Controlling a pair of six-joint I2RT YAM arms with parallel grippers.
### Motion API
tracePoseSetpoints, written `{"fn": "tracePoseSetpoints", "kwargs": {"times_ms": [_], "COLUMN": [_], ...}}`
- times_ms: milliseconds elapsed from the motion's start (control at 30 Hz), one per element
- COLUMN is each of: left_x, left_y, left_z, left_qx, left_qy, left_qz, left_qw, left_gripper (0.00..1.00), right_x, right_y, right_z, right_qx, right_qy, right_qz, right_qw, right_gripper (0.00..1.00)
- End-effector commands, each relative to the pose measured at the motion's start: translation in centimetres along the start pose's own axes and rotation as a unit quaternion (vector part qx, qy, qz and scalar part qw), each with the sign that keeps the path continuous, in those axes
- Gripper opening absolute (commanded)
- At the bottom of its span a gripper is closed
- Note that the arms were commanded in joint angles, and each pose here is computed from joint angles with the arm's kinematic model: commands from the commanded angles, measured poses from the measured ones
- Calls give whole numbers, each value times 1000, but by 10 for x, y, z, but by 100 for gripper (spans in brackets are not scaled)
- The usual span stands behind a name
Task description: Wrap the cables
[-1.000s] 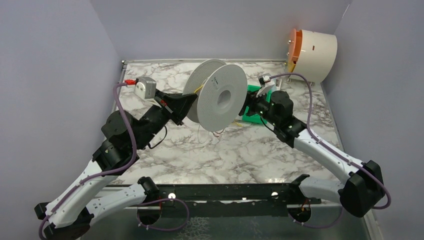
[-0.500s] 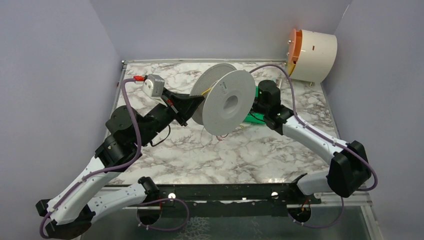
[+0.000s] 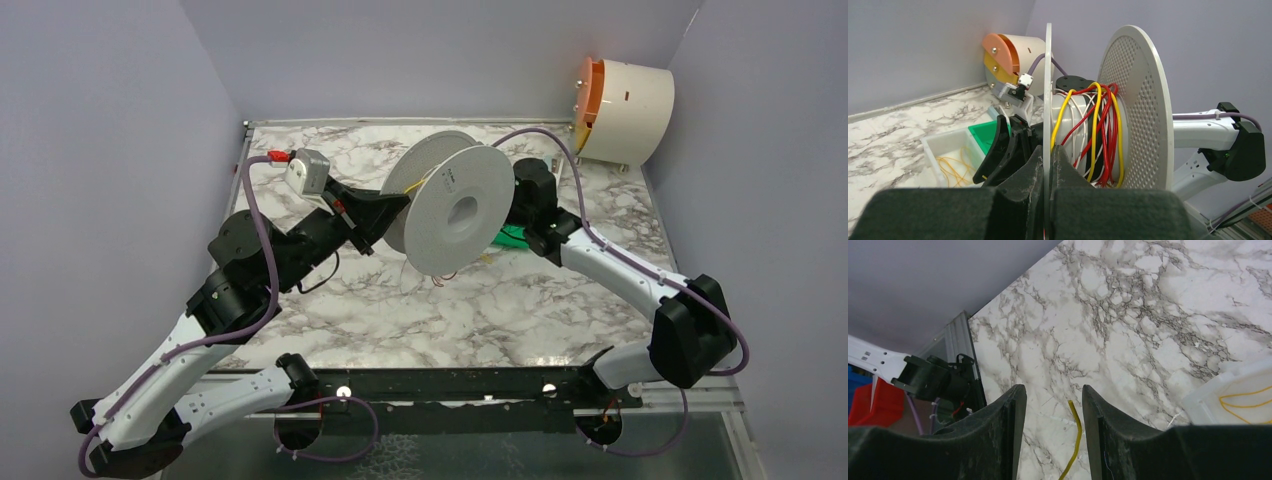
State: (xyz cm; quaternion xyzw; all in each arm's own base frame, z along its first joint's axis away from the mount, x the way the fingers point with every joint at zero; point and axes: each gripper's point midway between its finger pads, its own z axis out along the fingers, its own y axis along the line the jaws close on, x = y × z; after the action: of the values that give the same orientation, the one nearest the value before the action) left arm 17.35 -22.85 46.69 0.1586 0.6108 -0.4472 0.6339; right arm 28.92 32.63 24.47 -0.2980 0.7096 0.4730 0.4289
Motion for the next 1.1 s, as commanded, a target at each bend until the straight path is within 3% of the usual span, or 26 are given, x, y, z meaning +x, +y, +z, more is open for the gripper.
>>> {"fn": "tracePoseSetpoints", "kwargs": {"times_ms": [0, 100, 367, 533, 833, 1067], "left_x": [-45, -44, -48, -52, -62, -55], "left_y": [-22, -22, -22, -18, 26, 65], "left_z": [-10, -10, -13, -13, -12, -5], "left_qx": [40, 39, 37, 25, -83, -180], "left_qy": [-68, -67, -73, -81, -146, -180], "left_qz": [-8, -8, -5, -1, -17, -42], "left_qw": [997, 997, 997, 996, 986, 966], "left_gripper": [0, 0, 0, 0, 0, 0], "right_x": [6, 12, 24, 32, 74, 119], "right_y": [1, -2, -10, -21, -63, -88], "right_z": [-1, 1, 3, 2, -20, -61], "right_qx": [-17, -15, -6, 22, 155, 267], "right_qy": [3, 10, 21, 29, 25, -17], "right_qz": [-7, -5, 2, -3, 43, 106], "right_qw": [1000, 1000, 1000, 999, 987, 958], "right_gripper": [49, 48, 32, 2, 1, 1]}}
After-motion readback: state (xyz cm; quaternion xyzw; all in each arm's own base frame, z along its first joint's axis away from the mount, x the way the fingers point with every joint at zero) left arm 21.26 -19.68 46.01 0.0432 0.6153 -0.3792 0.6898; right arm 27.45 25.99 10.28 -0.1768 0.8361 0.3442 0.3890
